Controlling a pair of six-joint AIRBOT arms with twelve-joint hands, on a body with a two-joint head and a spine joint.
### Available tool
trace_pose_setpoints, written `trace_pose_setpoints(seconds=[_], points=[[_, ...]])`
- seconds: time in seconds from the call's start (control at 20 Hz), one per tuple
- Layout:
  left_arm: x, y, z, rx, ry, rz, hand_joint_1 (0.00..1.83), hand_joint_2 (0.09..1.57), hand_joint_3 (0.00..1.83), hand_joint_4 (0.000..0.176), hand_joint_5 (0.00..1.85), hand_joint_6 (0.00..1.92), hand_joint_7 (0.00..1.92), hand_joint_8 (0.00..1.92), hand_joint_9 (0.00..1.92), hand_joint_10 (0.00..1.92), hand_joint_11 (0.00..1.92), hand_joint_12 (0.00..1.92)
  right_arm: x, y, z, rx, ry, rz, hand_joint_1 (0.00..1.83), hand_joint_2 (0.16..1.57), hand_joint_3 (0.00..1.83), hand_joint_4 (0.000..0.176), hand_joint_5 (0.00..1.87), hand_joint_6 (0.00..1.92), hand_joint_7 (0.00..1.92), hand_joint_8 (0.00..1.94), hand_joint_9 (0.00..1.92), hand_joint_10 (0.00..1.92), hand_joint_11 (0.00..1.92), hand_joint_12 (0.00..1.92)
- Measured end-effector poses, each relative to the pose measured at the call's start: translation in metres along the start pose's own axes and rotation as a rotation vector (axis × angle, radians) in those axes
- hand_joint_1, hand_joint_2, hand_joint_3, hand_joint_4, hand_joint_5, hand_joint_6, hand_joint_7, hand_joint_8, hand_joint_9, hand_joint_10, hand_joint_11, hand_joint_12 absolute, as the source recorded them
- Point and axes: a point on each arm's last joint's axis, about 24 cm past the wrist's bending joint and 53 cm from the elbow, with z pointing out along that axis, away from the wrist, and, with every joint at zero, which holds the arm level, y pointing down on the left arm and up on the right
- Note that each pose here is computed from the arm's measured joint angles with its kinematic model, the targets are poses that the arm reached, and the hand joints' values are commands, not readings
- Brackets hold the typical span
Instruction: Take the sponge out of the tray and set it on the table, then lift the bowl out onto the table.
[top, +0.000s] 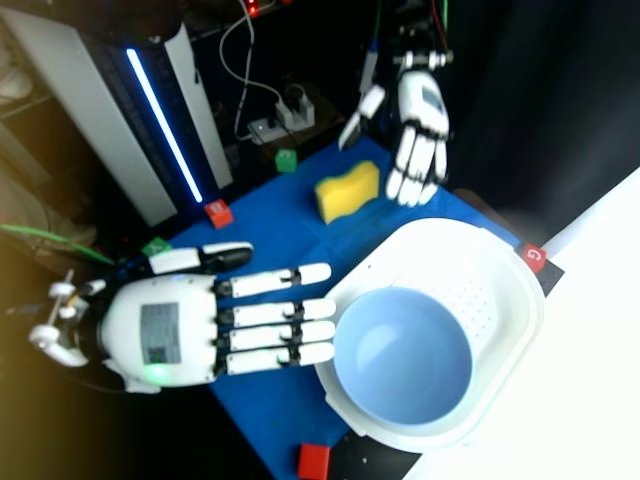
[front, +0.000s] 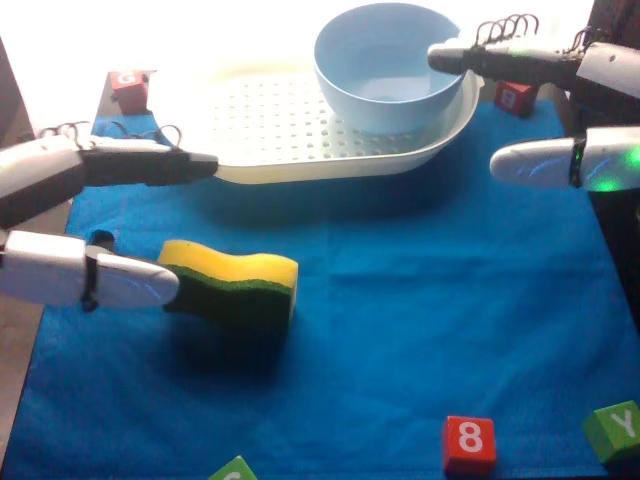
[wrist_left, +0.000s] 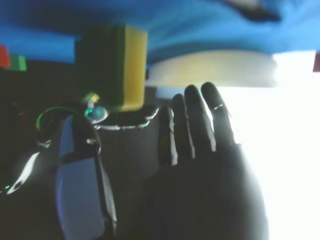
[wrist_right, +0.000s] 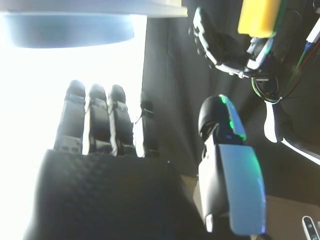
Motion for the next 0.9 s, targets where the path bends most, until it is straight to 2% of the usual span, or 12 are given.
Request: trace_pose_setpoints(seconds=[0.05, 0.1, 0.15, 0.2, 0.25, 0.3, 0.35, 0.4, 0.6, 0.75, 0.8, 0.9], points=[[-0.004, -0.003, -0.004, 0.007, -0.021, 0.008, 0.59, 0.87, 0.0, 0.08, 0.31, 0.0, 0.32, 0.0, 0.29, 0.0, 0.02, 0.51, -0.001, 0.008, -0.001, -0.029, 0.0, -0.001, 0.53, 1.2, 0.0, 0.163, 0.14, 0.01, 0.07, 0.0, 0.0, 0.0, 0.0, 0.0], [-0.011, -0.009, -0.006, 0.023, -0.05, 0.02, 0.63, 0.85, 0.0, 0.073, 0.28, 0.0, 0.27, 0.0, 0.24, 0.0, 0.05, 0.36, -0.004, 0.014, -0.003, -0.053, -0.006, -0.001, 0.55, 1.19, 0.0, 0.154, 0.15, 0.01, 0.07, 0.0, 0.0, 0.0, 0.0, 0.0], [-0.023, -0.014, -0.008, 0.044, -0.101, 0.029, 0.63, 0.84, 0.0, 0.097, 0.25, 0.0, 0.22, 0.0, 0.16, 0.0, 0.05, 0.19, -0.009, 0.018, -0.004, -0.066, -0.02, 0.004, 0.58, 1.17, 0.0, 0.151, 0.16, 0.01, 0.09, 0.01, 0.0, 0.0, 0.0, 0.0], [-0.031, -0.016, -0.009, 0.05, -0.138, 0.023, 0.63, 0.83, 0.0, 0.109, 0.25, 0.0, 0.19, 0.0, 0.12, 0.0, 0.07, 0.1, -0.01, 0.018, -0.004, -0.066, -0.023, 0.002, 0.63, 1.16, 0.0, 0.161, 0.17, 0.01, 0.09, 0.0, 0.01, 0.0, 0.06, 0.03], [-0.04, -0.017, -0.011, 0.057, -0.173, 0.024, 0.66, 0.83, 0.0, 0.092, 0.25, 0.0, 0.16, 0.0, 0.09, 0.0, 0.14, 0.1, -0.011, 0.018, -0.004, -0.066, -0.025, 0.001, 0.67, 1.14, 0.0, 0.173, 0.18, 0.01, 0.1, 0.01, 0.02, 0.01, 0.09, 0.04], [-0.05, -0.018, -0.013, 0.062, -0.221, 0.017, 0.67, 0.84, 0.0, 0.035, 0.26, 0.0, 0.2, 0.0, 0.16, 0.01, 0.24, 0.13, -0.015, 0.018, -0.004, -0.065, -0.025, -0.016, 0.67, 1.12, 0.0, 0.163, 0.17, 0.01, 0.09, 0.0, 0.0, 0.0, 0.02, 0.01], [-0.057, -0.016, -0.017, 0.067, -0.261, 0.001, 0.65, 0.88, 0.01, 0.017, 0.22, 0.0, 0.15, 0.0, 0.13, 0.0, 0.2, 0.1, -0.021, 0.019, -0.003, -0.066, -0.034, -0.029, 0.64, 1.12, 0.0, 0.134, 0.14, 0.0, 0.12, 0.01, 0.0, 0.0, 0.0, 0.0], [-0.06, -0.011, -0.021, 0.06, -0.294, -0.02, 0.62, 0.87, 0.01, 0.053, 0.19, 0.0, 0.12, 0.0, 0.1, 0.0, 0.16, 0.09, -0.032, 0.023, -0.001, -0.078, -0.055, -0.038, 0.64, 1.11, 0.0, 0.13, 0.13, 0.0, 0.11, 0.01, 0.0, 0.0, 0.0, 0.0], [-0.061, 0.002, -0.027, 0.032, -0.336, -0.058, 0.67, 0.86, 0.0, 0.14, 0.09, 0.0, 0.01, 0.0, 0.0, 0.0, 0.03, 0.03, -0.049, 0.025, 0.012, -0.102, -0.106, -0.049, 0.6, 1.08, 0.0, 0.146, 0.1, 0.0, 0.03, 0.0, 0.0, 0.0, 0.01, 0.01], [-0.052, 0.005, -0.023, 0.031, -0.323, -0.072, 0.71, 0.88, 0.0, 0.13, 0.07, 0.0, 0.0, 0.0, 0.0, 0.0, 0.01, 0.02, -0.045, 0.016, 0.024, -0.079, -0.097, -0.061, 0.65, 1.05, 0.0, 0.131, 0.13, 0.01, 0.04, 0.0, 0.0, 0.0, 0.0, 0.0], [-0.049, 0.007, -0.021, 0.021, -0.312, -0.074, 0.71, 0.88, 0.0, 0.123, 0.07, 0.0, 0.0, 0.0, 0.0, 0.0, 0.0, 0.02, -0.047, 0.015, 0.031, -0.058, -0.086, -0.088, 0.64, 1.04, 0.0, 0.167, 0.11, 0.0, 0.02, 0.0, 0.0, 0.0, 0.0, 0.0], [-0.047, 0.009, -0.022, 0.018, -0.311, -0.078, 0.74, 0.87, 0.0, 0.108, 0.07, 0.0, 0.0, 0.0, 0.0, 0.0, 0.0, 0.0, -0.056, 0.021, 0.044, -0.05, -0.084, -0.131, 0.6, 1.03, 0.0, 0.176, 0.11, 0.0, 0.03, 0.0, 0.0, 0.0, 0.0, 0.0]])
